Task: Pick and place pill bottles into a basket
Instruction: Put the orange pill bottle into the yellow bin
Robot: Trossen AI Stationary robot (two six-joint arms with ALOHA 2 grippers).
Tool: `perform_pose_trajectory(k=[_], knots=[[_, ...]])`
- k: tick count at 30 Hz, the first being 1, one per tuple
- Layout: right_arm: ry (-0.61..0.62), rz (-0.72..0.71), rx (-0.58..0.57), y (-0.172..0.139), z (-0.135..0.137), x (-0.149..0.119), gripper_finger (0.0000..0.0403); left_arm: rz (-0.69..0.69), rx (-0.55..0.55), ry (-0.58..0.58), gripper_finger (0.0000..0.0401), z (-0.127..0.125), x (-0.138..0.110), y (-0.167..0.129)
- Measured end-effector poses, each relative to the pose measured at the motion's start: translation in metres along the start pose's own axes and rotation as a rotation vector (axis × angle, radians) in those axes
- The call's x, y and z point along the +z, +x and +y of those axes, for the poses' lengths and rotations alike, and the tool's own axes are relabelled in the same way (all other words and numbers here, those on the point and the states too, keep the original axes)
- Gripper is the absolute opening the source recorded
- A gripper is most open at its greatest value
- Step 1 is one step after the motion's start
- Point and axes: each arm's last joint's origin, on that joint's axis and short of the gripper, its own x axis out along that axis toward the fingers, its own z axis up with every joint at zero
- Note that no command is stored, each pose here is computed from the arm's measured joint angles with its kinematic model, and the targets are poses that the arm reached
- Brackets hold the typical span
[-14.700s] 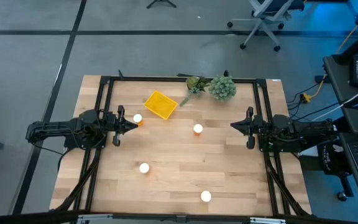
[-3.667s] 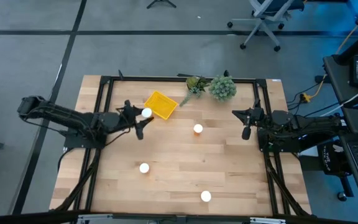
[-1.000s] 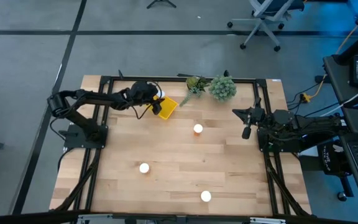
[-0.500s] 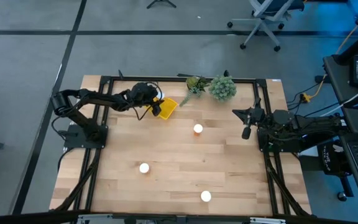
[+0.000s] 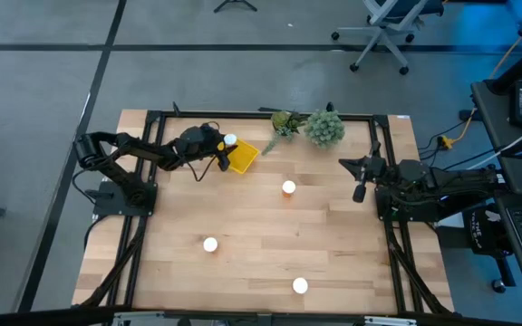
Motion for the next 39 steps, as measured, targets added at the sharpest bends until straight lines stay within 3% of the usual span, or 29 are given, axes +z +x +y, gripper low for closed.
perform_pose_trajectory(k=[29, 39], knots=[[0.0, -0.02, -0.002, 0.0, 0.0, 0.002, 0.001, 0.102, 0.036, 0.008, 0.0196, 0.0, -0.02, 0.025], [-0.023, -0.019, -0.002, 0.0, 0.0, 0.002, 0.001, 0.089, 0.063, 0.032, 0.0196, 0.001, -0.015, 0.022]])
